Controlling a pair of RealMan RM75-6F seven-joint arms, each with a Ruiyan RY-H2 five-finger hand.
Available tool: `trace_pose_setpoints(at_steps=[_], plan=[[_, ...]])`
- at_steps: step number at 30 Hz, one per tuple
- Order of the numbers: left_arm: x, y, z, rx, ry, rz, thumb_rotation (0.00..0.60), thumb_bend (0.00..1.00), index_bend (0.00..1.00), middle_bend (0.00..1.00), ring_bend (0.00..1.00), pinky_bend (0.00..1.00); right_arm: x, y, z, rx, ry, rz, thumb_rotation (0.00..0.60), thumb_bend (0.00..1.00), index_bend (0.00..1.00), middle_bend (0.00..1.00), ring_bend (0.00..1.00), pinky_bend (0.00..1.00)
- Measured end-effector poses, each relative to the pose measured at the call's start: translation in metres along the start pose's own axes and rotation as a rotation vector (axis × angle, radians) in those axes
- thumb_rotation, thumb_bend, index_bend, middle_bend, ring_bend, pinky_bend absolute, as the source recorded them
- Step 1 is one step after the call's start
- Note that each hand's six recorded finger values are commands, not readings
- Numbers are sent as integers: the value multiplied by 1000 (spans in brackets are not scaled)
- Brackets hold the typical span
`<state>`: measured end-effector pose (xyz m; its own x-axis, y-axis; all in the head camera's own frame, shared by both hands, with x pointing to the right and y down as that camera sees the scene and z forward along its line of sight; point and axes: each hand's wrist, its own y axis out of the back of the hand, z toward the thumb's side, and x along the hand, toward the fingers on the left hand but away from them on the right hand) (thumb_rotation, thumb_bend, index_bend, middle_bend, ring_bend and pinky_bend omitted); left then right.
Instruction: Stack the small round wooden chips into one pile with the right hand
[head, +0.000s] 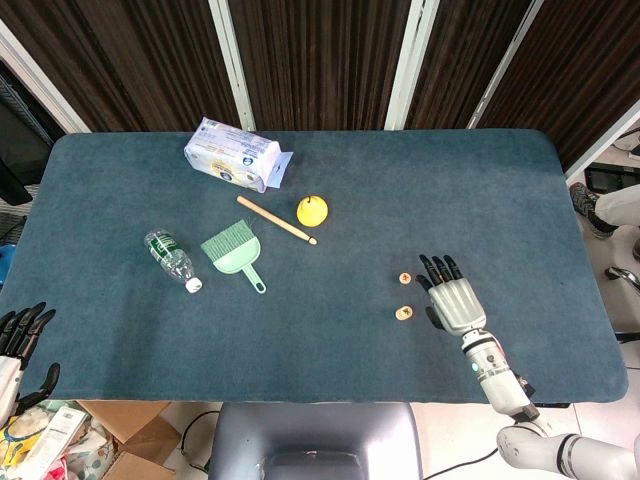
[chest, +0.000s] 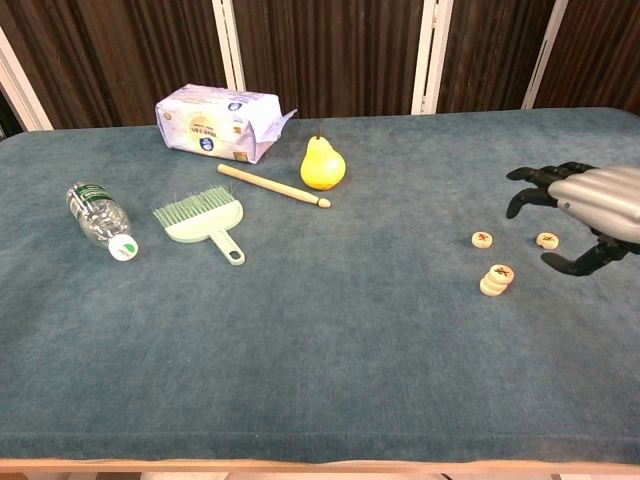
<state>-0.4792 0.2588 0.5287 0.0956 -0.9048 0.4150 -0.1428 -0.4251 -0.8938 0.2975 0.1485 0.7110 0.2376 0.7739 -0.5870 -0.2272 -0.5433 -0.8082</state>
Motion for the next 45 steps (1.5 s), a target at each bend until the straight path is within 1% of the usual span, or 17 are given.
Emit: trace_pose_setpoints(at_steps=[5,9,12,20,25,31,34,39,45], plan=[[-1,-1,2,6,-6,1,600,496,0,0,0,0,-13,-4,-28,24,-61,3,600,521,433,24,0,0],[0,-2,2,7,-1,-1,600,495,0,0,0,0,-26,-14,-49,54,-112,34,600,520,442,24,0,0],[1,-2,2,7,0,-2,600,496,0,0,0,0,-33,-19,-54,42,-131,50,600,520,447,22,0,0],[2,-3,1,7,1,-7,600,497,0,0,0,0,-45,-26,-47,10,-123,72,600,521,477,17,0,0],[2,-2,0,2,2,-6,600,497,0,0,0,0,-49,-30,-43,12,-116,79,600,520,525,14,0,0],[1,-1,0,0,2,-6,600,497,0,0,0,0,-51,-34,-39,12,-112,85,600,521,549,16,0,0],[2,-2,0,-1,2,-7,600,497,0,0,0,0,-52,-33,-38,11,-113,79,600,521,569,20,0,0],[2,-2,0,-3,1,-6,600,496,0,0,0,0,-50,-31,-39,10,-116,68,600,521,638,41,0,0],[2,-2,0,-2,1,-5,600,496,0,0,0,0,-46,-24,-34,-2,-98,36,600,521,651,49,0,0]])
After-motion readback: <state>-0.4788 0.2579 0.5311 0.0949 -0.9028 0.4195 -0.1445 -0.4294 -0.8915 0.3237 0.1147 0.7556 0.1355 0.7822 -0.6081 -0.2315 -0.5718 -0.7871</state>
